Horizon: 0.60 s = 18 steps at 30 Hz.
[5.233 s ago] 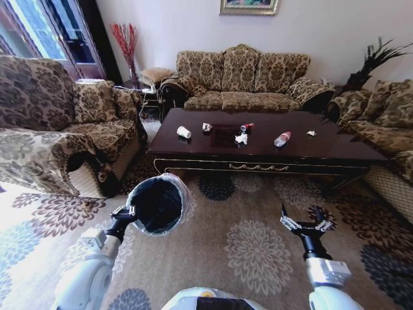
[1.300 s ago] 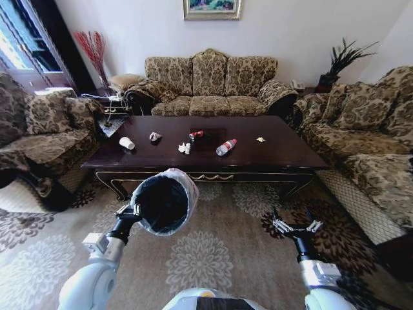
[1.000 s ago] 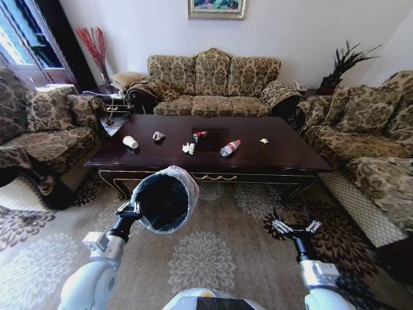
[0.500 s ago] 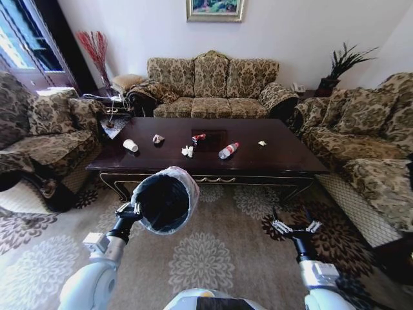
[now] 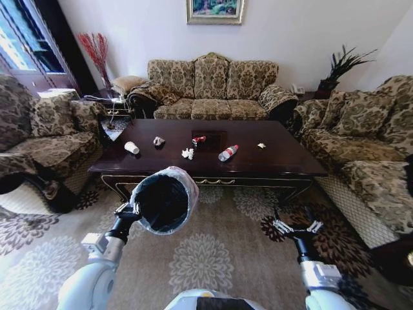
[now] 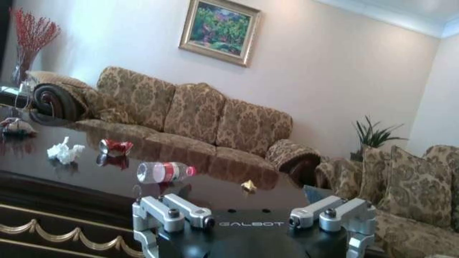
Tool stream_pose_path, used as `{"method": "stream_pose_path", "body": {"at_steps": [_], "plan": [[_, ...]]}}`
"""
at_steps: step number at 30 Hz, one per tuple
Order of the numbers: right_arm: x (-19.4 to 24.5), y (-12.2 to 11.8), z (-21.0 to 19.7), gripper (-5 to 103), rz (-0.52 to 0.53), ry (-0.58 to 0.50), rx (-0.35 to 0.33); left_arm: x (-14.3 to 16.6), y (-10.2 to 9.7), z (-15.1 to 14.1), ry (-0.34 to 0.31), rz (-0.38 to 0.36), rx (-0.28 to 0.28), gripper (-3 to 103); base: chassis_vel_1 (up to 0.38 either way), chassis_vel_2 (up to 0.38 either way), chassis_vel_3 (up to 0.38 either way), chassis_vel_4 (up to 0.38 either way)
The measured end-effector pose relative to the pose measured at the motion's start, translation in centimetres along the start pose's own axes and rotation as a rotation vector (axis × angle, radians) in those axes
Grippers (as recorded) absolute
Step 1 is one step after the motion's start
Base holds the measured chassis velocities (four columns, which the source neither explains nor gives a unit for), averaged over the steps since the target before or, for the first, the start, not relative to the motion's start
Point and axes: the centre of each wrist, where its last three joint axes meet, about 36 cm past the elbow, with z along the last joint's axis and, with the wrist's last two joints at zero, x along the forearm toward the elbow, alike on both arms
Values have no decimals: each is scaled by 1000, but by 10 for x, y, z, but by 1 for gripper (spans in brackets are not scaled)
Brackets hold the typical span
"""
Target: Move to the front of the table and place the trash on the table into the trash bin.
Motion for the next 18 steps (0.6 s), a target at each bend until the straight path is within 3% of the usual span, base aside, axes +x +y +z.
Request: {"method": "stream_pose_path", "body": {"at_steps": [18], "plan": [[0,0,2,100,1,11,1,-2,1,-3,2,7,17,1,0,0,0,0]]}}
